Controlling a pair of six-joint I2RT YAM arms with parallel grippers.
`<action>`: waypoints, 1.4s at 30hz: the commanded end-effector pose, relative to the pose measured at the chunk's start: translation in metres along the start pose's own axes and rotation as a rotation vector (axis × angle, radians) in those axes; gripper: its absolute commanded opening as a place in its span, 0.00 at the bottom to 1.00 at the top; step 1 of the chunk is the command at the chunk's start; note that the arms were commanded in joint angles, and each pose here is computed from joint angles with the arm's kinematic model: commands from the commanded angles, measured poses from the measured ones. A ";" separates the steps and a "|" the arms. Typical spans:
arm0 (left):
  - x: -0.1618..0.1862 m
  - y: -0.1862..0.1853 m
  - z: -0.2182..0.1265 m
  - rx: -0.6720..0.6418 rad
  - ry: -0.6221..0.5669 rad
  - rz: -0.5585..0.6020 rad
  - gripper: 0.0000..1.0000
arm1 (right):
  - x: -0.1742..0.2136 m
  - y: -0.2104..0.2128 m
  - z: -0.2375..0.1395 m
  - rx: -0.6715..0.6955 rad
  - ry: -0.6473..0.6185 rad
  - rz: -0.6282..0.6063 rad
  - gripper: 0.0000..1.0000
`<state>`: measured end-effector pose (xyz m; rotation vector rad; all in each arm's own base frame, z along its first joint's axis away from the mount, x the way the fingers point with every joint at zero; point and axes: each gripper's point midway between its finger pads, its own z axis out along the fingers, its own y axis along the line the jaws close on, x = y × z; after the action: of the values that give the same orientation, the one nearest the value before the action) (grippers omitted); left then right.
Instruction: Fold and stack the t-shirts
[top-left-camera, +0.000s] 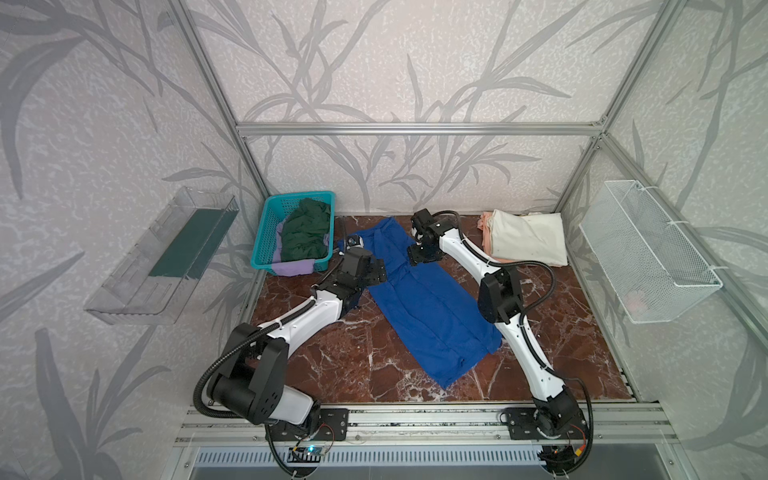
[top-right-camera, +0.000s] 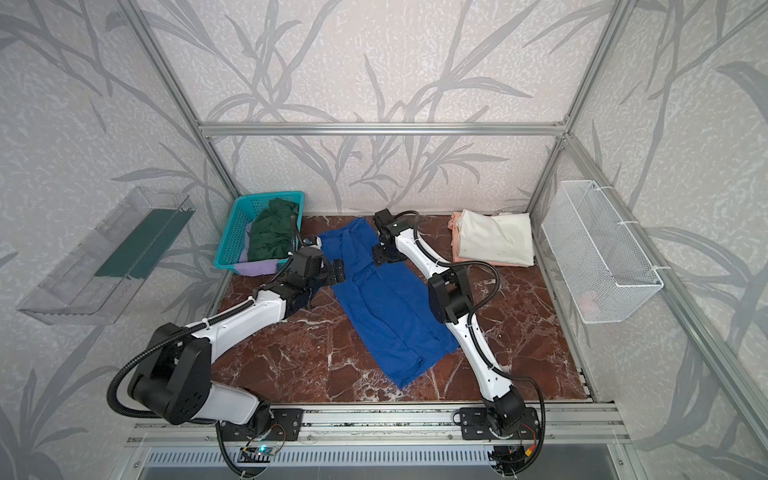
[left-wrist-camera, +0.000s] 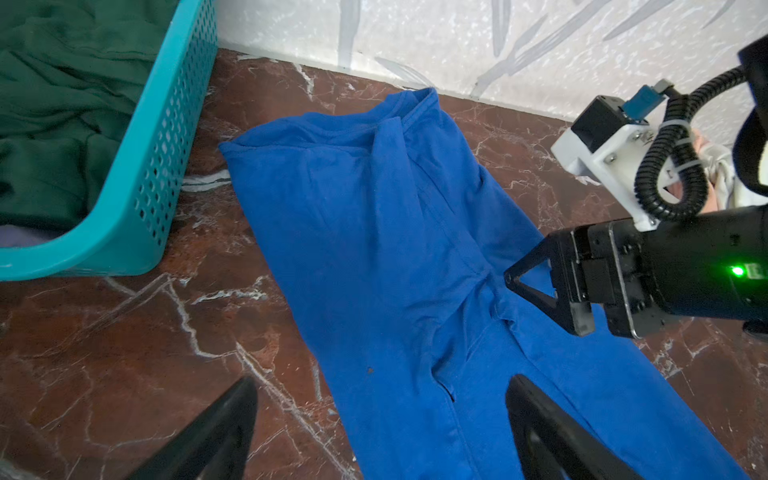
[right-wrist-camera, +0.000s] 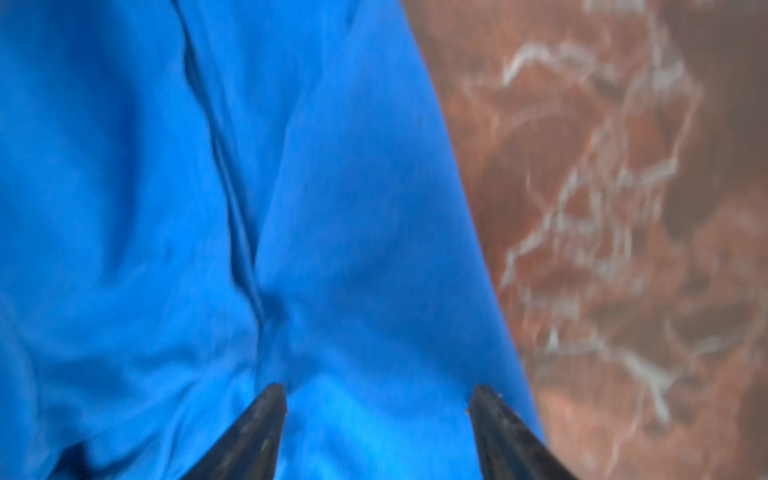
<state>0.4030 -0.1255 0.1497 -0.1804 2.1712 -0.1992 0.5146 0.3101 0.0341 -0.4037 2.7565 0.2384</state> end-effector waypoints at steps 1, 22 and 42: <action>-0.006 0.004 -0.008 -0.024 -0.030 -0.004 0.94 | 0.015 -0.016 0.002 0.074 0.070 -0.027 0.68; 0.008 -0.005 0.029 -0.049 0.108 0.062 0.94 | 0.028 -0.113 0.014 0.239 0.128 0.162 0.29; 0.061 -0.057 -0.025 0.150 0.273 0.226 0.94 | 0.064 -0.137 -0.080 0.097 0.083 0.456 0.99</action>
<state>0.3790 -0.1982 0.1296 0.1390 2.3821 -0.2835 0.4805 0.1415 0.0290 0.2698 2.9554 0.1120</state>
